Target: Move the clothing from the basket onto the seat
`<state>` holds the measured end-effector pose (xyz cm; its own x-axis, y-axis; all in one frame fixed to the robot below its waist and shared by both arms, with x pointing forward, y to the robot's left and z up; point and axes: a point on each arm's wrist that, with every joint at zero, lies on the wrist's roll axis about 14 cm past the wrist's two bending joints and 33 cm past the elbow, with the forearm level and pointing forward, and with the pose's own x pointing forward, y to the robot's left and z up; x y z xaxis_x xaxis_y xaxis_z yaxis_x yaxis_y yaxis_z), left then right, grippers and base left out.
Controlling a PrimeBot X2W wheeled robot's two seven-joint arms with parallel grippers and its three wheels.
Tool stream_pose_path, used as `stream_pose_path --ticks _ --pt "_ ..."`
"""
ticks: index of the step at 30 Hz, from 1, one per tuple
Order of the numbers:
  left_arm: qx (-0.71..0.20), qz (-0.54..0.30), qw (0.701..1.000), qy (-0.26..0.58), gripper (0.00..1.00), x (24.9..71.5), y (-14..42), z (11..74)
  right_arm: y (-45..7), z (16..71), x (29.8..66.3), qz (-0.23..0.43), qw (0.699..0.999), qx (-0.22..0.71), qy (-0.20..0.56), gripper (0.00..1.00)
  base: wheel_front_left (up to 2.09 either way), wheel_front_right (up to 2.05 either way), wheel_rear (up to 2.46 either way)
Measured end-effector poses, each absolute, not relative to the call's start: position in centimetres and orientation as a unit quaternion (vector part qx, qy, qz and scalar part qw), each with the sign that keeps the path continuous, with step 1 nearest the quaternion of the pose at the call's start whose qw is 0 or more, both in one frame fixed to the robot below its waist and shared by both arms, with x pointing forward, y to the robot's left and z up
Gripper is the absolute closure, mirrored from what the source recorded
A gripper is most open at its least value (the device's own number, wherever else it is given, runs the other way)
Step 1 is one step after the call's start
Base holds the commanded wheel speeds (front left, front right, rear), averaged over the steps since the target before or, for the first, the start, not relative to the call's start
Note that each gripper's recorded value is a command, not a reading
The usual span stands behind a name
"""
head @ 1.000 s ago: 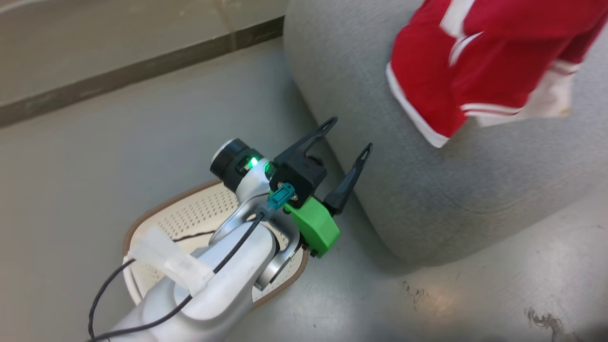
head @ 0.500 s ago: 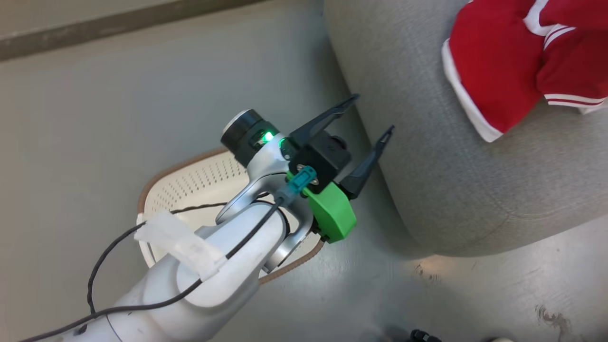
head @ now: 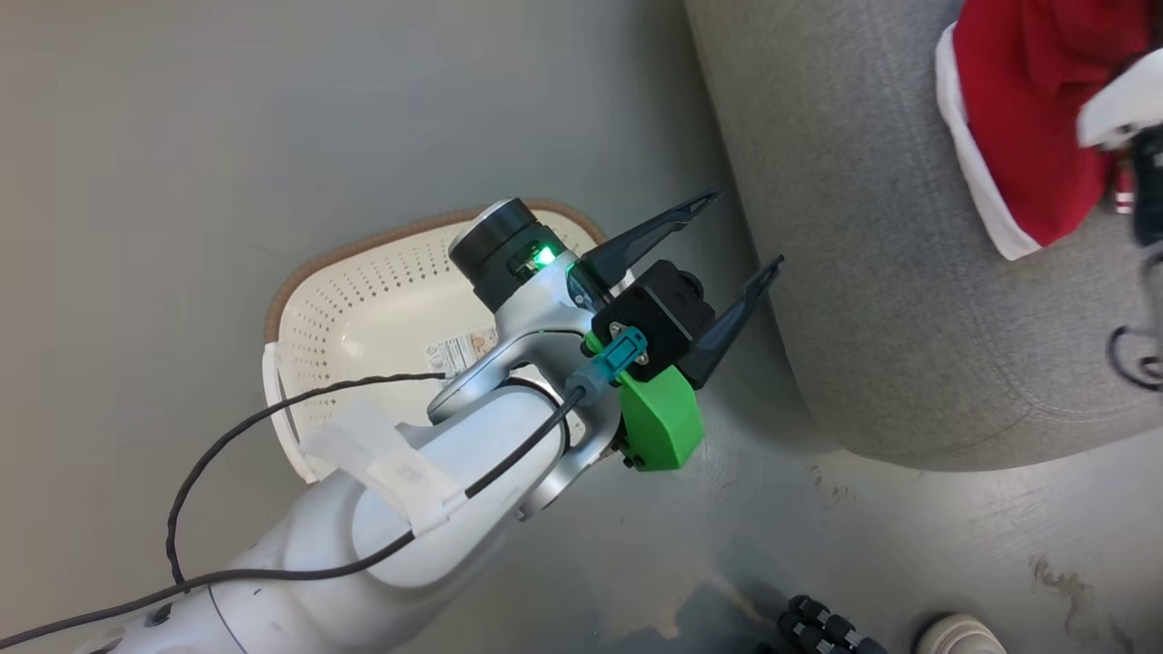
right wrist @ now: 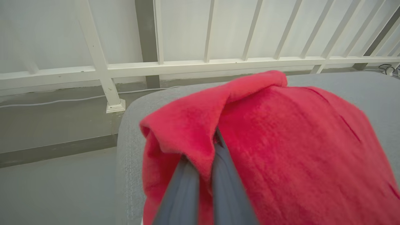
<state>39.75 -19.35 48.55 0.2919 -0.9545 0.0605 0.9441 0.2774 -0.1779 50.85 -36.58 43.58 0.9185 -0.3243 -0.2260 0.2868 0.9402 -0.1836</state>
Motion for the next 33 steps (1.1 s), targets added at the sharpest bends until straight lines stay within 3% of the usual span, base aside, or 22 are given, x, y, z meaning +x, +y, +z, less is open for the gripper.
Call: stream_pose_path --ticks 3,4,5,6,7,18,25,33 --pt "-0.088 -0.591 0.801 0.036 0.0 40.1 -19.1 47.9 -35.6 42.1 50.8 -0.147 0.976 -0.068 0.142 1.0 0.0 0.0 0.0" --pt "-0.086 -0.59 0.802 0.037 0.0 40.2 -19.0 47.7 -35.4 41.4 50.5 -0.141 0.975 -0.07 0.154 0.85 0.0 0.0 0.0" --pt "-0.085 -0.59 0.802 0.037 0.0 40.2 -19.1 47.7 -35.4 41.4 50.3 -0.142 0.975 -0.07 0.154 0.58 0.0 0.0 0.0" --pt "-0.085 -0.59 0.802 0.036 0.0 40.2 -19.1 47.7 -35.4 41.3 50.2 -0.14 0.976 -0.07 0.154 0.1 0.0 0.0 0.0" --pt "-0.085 -0.591 0.802 0.035 0.0 40.2 -19.1 47.8 -35.4 41.4 50.0 -0.139 0.976 -0.07 0.154 0.0 0.0 0.0 0.0" --pt "-0.084 -0.597 0.798 0.025 0.0 40.2 -19.8 48.4 -35.5 42.7 48.8 -0.128 0.979 -0.082 0.14 0.0 0.0 0.0 0.0" --pt "-0.091 -0.594 0.799 0.013 0.0 40.0 -20.0 49.5 -36.3 43.3 45.9 -0.142 0.977 -0.082 0.137 0.0 0.0 0.0 0.0" --pt "-0.101 -0.576 0.811 0.005 0.0 39.7 -19.3 50.9 -37.7 49.2 44.7 -0.162 0.982 -0.084 0.051 0.0 0.0 0.0 0.0"
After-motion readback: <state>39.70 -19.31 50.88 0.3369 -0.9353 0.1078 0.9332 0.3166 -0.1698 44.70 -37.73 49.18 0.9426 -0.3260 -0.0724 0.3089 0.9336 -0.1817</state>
